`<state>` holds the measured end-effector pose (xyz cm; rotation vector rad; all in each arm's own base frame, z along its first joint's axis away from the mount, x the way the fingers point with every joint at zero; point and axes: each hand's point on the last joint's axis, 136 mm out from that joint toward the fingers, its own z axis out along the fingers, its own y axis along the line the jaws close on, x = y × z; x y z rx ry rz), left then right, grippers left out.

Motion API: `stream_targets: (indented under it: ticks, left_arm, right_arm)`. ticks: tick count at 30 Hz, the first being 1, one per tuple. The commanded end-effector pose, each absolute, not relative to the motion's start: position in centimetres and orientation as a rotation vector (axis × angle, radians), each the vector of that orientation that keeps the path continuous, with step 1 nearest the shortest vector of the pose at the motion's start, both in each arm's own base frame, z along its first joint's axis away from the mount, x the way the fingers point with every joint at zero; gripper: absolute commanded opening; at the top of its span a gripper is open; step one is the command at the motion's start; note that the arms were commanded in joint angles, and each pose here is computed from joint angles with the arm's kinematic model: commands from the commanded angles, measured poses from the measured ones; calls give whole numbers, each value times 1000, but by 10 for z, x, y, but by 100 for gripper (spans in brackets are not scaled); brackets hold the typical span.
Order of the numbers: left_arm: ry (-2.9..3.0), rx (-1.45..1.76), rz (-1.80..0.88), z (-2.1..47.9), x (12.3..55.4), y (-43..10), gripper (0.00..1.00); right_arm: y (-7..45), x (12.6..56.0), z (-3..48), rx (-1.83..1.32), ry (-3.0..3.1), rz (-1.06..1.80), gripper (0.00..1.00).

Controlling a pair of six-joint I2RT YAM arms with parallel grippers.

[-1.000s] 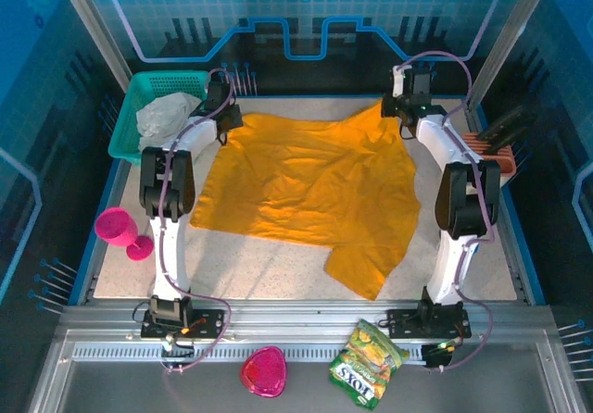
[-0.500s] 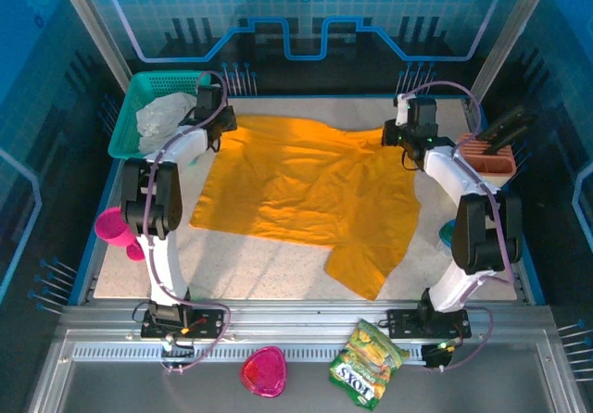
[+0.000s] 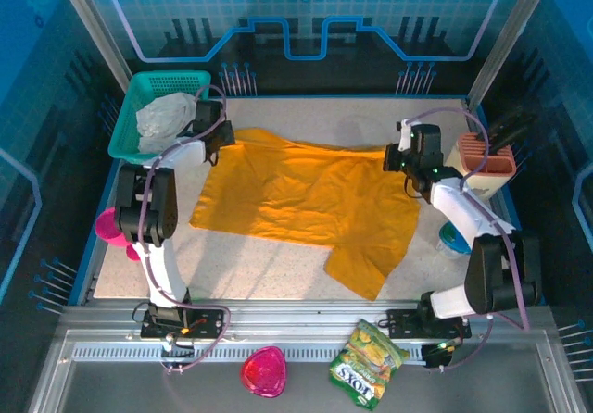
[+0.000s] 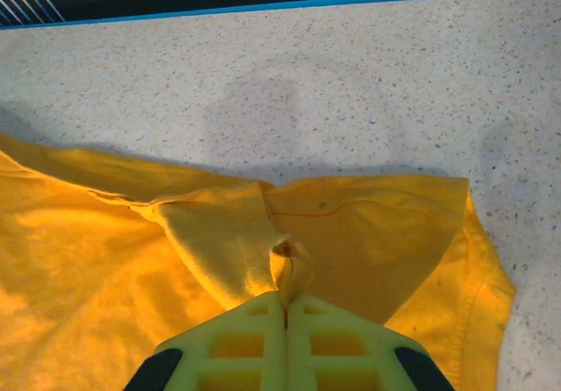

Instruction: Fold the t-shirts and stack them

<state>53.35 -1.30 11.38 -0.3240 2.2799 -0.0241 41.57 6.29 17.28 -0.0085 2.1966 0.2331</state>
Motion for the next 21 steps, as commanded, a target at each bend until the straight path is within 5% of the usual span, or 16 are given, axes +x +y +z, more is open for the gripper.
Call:
stream_targets:
  ticks: [1, 15, 21]
  left_arm:
    - [2223, -327, 4, 135, 528, -5, 0]
    - [2360, -355, 56, 98, 491, 1, 0]
    - [2307, -310, -6, 119, 477, -6, 46]
  right_arm:
    - [66, 398, 157, 17, 2230, 236, 0]
    - [76, 336, 72, 147, 2644, 328, 0]
    - [107, 302, 44, 107, 2926, 567, 19]
